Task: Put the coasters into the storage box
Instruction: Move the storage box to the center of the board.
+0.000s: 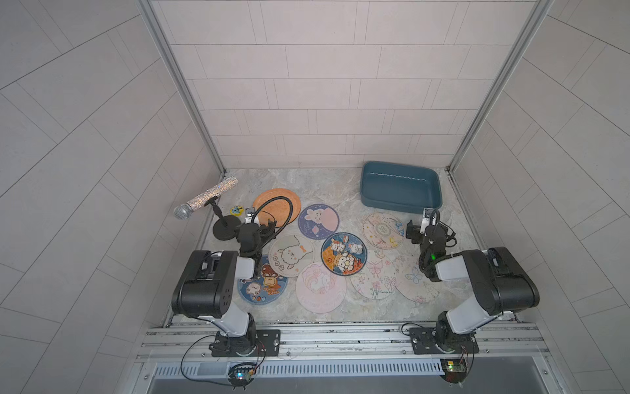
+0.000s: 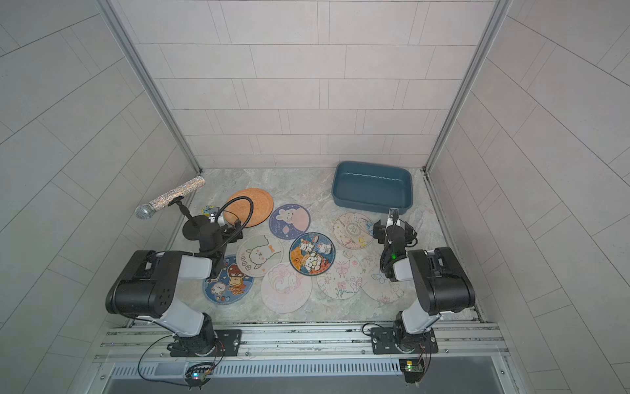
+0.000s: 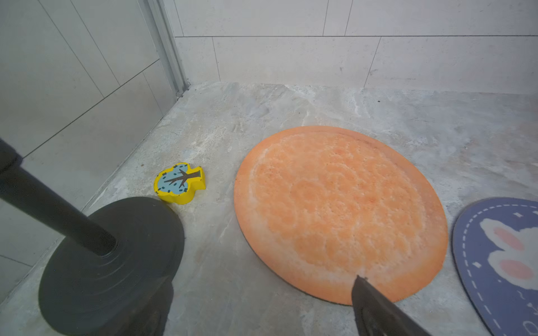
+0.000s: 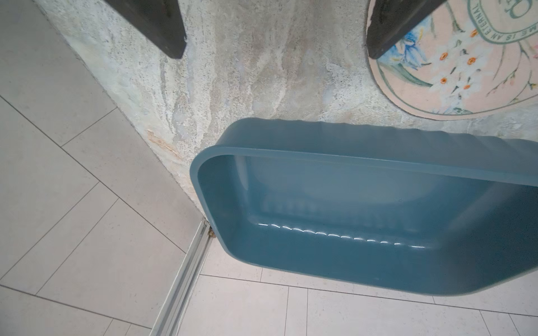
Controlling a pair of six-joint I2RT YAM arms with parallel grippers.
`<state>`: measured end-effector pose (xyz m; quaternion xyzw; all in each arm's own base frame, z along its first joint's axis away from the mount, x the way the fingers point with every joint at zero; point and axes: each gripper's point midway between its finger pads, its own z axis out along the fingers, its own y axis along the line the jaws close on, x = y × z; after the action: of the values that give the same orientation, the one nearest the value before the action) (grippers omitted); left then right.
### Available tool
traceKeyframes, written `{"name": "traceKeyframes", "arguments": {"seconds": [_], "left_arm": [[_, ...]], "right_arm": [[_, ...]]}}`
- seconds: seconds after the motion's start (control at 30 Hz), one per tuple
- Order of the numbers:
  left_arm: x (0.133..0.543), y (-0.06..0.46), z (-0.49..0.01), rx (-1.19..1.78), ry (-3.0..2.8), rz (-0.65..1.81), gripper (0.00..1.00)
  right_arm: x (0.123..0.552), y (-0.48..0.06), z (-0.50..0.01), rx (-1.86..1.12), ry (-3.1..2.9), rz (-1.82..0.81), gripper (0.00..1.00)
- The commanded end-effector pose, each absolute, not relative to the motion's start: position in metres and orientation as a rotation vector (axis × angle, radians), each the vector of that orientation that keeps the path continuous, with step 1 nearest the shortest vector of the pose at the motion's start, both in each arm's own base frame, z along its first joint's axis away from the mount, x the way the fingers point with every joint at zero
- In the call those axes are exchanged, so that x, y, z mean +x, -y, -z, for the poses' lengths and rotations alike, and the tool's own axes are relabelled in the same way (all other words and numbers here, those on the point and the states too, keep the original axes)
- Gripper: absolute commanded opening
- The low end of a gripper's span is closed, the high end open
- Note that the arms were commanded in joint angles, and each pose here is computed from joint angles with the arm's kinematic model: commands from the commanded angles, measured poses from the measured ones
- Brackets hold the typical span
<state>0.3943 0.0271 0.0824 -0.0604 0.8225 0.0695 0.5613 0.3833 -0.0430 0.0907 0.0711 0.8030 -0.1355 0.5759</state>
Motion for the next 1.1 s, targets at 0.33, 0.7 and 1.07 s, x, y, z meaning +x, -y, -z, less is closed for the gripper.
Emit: {"name": "traceKeyframes", "arguments": {"seconds": [0.33,0.7,1.07], "left_arm": [[0.399,-0.023,-0.085,-0.109,-1.934,-0.144,1.00],[0.399,-0.022,-0.084,-0.110,-1.940,-0.139,1.00],[0.415,-0.029,-0.105,-0.136,-2.062,-0.194,0.99]], "right_arm": [[0.386,0.043,-0.094,0.171,-1.871,0.311,1.00],[0.386,0.043,-0.094,0.170,-1.871,0.303,1.00],[0.398,0.037,-0.140,0.165,-1.983,0.246,1.00]]}}
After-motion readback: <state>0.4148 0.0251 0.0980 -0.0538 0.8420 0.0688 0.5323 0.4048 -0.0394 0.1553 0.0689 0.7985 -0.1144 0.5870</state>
